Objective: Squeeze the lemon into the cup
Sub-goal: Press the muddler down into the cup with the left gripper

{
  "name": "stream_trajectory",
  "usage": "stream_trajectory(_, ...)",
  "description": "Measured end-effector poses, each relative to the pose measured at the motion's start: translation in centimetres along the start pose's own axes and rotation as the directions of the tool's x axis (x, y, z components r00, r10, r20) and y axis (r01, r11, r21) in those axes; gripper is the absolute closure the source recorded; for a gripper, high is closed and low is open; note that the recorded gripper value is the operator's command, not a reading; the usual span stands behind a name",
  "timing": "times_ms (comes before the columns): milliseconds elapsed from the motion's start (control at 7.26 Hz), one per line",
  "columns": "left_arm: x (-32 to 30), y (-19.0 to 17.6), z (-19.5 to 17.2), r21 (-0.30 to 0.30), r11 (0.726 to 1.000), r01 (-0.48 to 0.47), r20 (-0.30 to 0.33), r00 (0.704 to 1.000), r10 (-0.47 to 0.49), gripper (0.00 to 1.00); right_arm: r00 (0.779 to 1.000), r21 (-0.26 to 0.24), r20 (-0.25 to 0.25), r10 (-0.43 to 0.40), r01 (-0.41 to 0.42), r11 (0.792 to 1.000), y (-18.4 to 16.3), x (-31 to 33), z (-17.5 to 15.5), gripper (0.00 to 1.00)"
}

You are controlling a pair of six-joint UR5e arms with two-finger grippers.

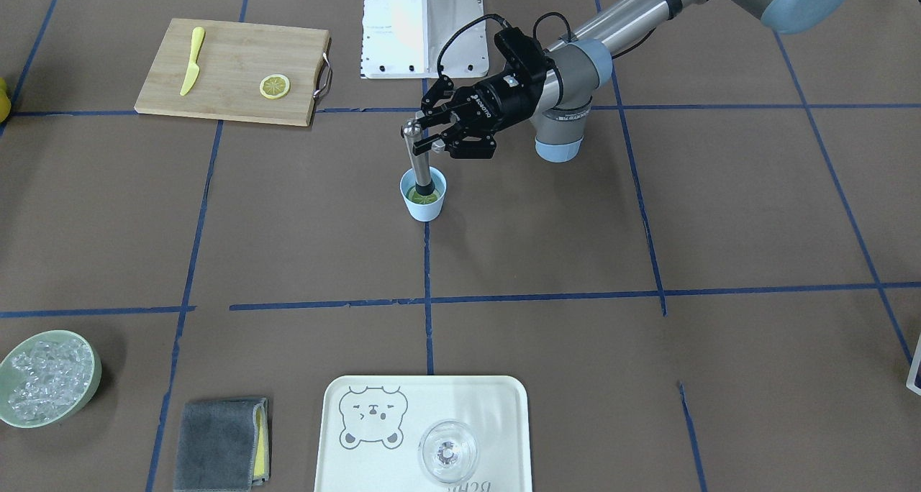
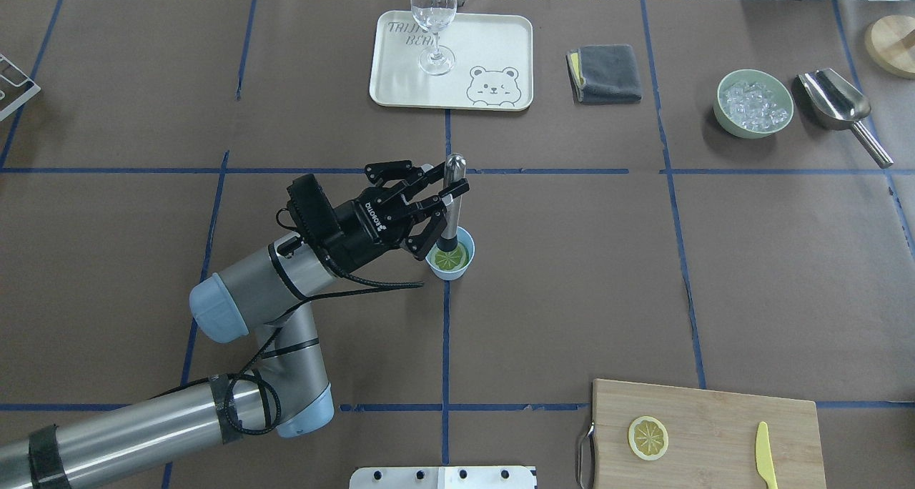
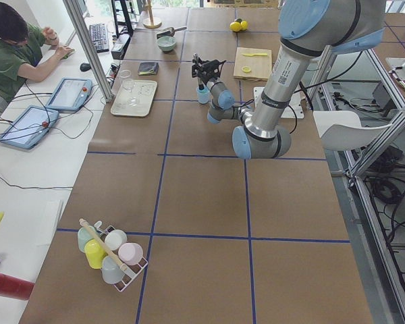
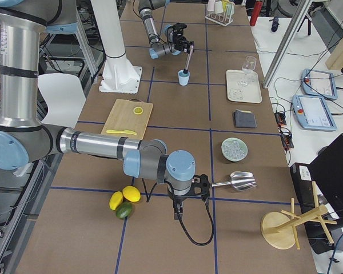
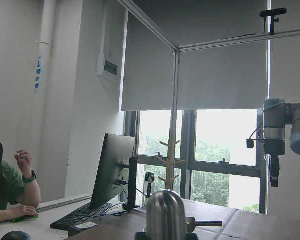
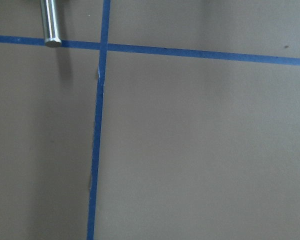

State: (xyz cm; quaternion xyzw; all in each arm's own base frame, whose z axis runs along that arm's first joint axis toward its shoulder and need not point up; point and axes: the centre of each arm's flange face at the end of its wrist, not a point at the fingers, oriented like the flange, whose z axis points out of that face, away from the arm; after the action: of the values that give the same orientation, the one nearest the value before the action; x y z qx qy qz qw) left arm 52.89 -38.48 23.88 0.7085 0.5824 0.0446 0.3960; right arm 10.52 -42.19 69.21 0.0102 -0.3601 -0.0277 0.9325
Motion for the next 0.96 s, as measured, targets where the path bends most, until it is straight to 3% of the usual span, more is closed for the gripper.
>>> stream_trajectory(551, 0.8, 3.4, -0.9, -0.067, 0.997, -0.035, 0.031, 0.999, 0.037, 1.0, 1.0, 0.0, 0.0, 0.0, 0.0, 1.0, 0.1, 0.1, 0.0, 0.0)
stream_trajectory(964, 1.5, 3.3, -0.6, -0.069, 0.996, -0.048, 0.035, 0.998, 0.051, 1.0, 1.0, 0.002, 0.0, -0.001, 0.001, 1.0, 0.1, 0.0, 0.0, 0.0)
